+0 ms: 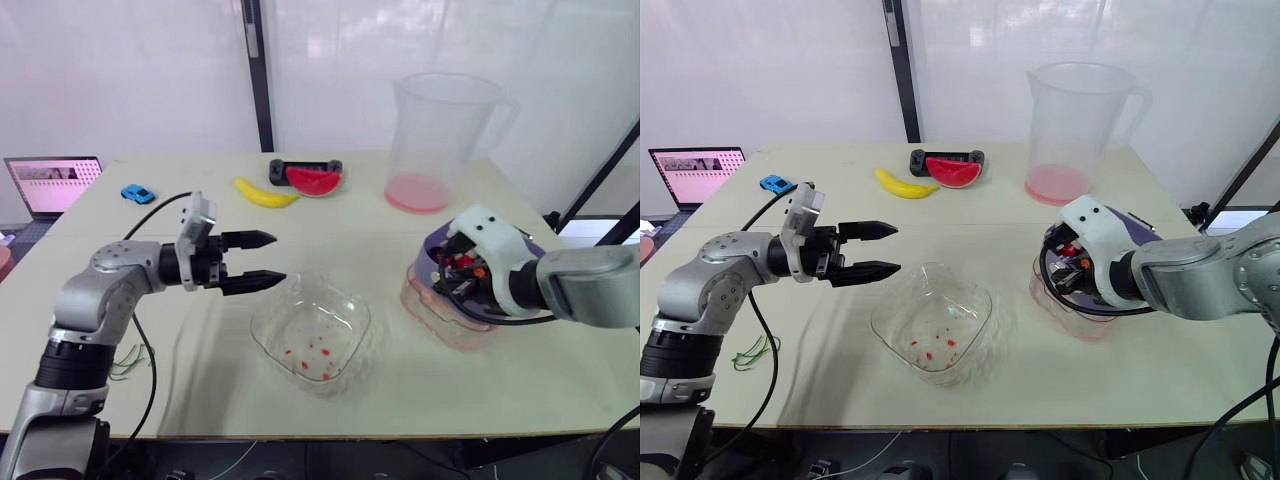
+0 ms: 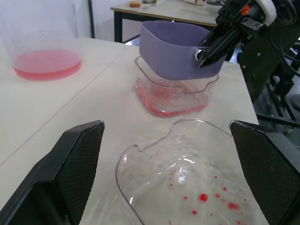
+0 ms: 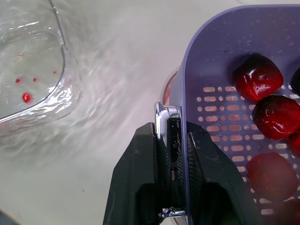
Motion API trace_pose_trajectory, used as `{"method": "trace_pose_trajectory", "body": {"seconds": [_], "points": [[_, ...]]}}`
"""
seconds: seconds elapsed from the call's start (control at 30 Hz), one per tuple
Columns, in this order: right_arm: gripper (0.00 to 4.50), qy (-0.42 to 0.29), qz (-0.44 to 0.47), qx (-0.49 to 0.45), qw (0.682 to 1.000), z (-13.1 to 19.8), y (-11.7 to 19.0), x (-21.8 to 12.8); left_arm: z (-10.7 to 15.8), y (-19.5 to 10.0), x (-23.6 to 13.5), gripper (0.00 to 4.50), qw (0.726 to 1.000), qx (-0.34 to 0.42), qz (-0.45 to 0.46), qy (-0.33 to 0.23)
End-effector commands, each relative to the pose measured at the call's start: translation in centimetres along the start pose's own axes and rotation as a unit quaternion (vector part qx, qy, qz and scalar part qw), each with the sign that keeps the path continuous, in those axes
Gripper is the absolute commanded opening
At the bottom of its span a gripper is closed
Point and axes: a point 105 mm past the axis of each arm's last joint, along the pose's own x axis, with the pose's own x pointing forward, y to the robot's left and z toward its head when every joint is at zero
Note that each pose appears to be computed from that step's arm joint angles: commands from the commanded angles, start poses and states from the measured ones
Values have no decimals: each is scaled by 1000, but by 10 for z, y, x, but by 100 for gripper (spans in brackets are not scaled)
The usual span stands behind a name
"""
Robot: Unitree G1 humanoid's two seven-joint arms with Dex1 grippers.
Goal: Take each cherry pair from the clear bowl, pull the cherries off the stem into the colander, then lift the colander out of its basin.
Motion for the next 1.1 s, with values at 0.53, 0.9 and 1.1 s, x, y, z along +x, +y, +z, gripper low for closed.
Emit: {"method": "trace_pose_trajectory", "body": {"seconds": [0.53,0.9,1.1], "points": [[22,-19,-7,-12,1000,10,-1,-8,13,-2,-9,450,1000,21,15,-13],[22,-53,36,-98,993,64,-3,0,7,0,-28,450,997,13,68,-25],[22,-75,96,-208,971,100,-1,41,0,-8,-39,450,995,10,100,-19]]}}
